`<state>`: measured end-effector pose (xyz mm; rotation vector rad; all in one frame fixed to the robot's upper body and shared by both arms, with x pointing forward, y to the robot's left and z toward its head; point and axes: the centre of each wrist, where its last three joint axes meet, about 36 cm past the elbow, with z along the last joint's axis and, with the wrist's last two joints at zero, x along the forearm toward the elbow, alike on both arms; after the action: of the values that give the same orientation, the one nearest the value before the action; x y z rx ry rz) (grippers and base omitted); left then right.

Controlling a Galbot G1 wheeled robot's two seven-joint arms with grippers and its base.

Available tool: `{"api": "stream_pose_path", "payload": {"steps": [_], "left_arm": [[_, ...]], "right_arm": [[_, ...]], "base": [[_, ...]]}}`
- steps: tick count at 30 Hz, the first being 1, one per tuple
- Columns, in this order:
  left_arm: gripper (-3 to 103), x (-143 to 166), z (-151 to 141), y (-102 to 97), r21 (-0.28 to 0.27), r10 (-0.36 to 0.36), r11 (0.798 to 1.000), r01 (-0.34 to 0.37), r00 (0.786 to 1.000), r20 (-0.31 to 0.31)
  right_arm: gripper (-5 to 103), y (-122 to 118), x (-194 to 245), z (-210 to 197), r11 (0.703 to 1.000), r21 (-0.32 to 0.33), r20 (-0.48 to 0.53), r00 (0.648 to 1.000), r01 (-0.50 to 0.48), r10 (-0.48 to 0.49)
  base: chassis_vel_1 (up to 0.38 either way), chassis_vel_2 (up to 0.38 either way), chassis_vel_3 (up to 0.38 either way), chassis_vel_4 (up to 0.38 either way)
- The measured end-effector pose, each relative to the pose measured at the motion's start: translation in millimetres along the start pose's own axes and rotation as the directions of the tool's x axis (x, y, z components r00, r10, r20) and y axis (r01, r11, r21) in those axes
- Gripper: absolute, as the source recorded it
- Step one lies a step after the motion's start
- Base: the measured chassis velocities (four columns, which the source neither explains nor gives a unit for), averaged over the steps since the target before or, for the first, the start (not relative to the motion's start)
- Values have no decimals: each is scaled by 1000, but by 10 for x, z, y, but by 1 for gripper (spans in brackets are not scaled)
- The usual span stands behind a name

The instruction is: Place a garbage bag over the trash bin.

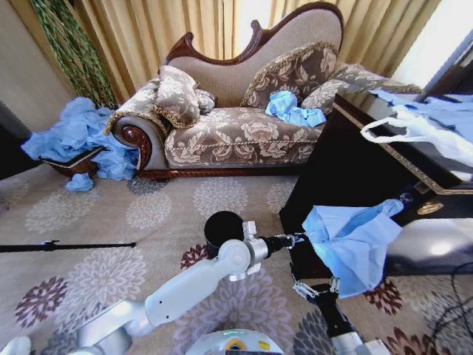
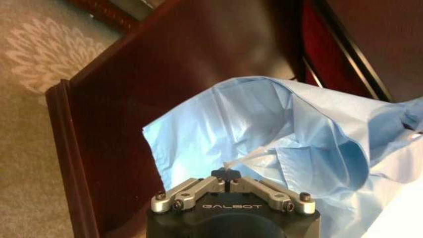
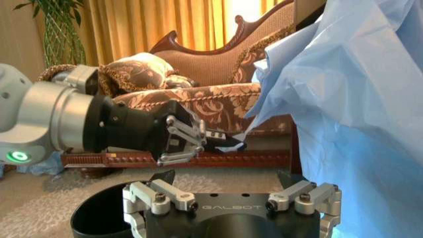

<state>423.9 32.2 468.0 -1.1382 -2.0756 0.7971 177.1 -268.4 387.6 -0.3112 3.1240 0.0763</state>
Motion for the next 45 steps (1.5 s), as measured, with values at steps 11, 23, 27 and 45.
{"api": "stream_pose_path", "payload": {"steps": [11,23,27,45], "left_arm": [[0,83,97,125,9,-33,999,33,999,-8],[0,186,225,164,27,-29,999,29,1000,-11],[0,230,285,166,33,-29,999,29,999,-16],[0,410,472,272,68,-60,996,61,998,-14]], "right_arm": [[100,2,10,0,1000,3,-2,1000,14,-14],[100,-8,92,-18,994,28,40,994,104,-105],[100,-9,101,-13,994,31,43,994,100,-102],[100,-23,114,51,995,35,30,995,89,-90]], "base": [[0,0,0,0],[0,0,0,0],[0,0,0,0],[0,0,0,0]]}}
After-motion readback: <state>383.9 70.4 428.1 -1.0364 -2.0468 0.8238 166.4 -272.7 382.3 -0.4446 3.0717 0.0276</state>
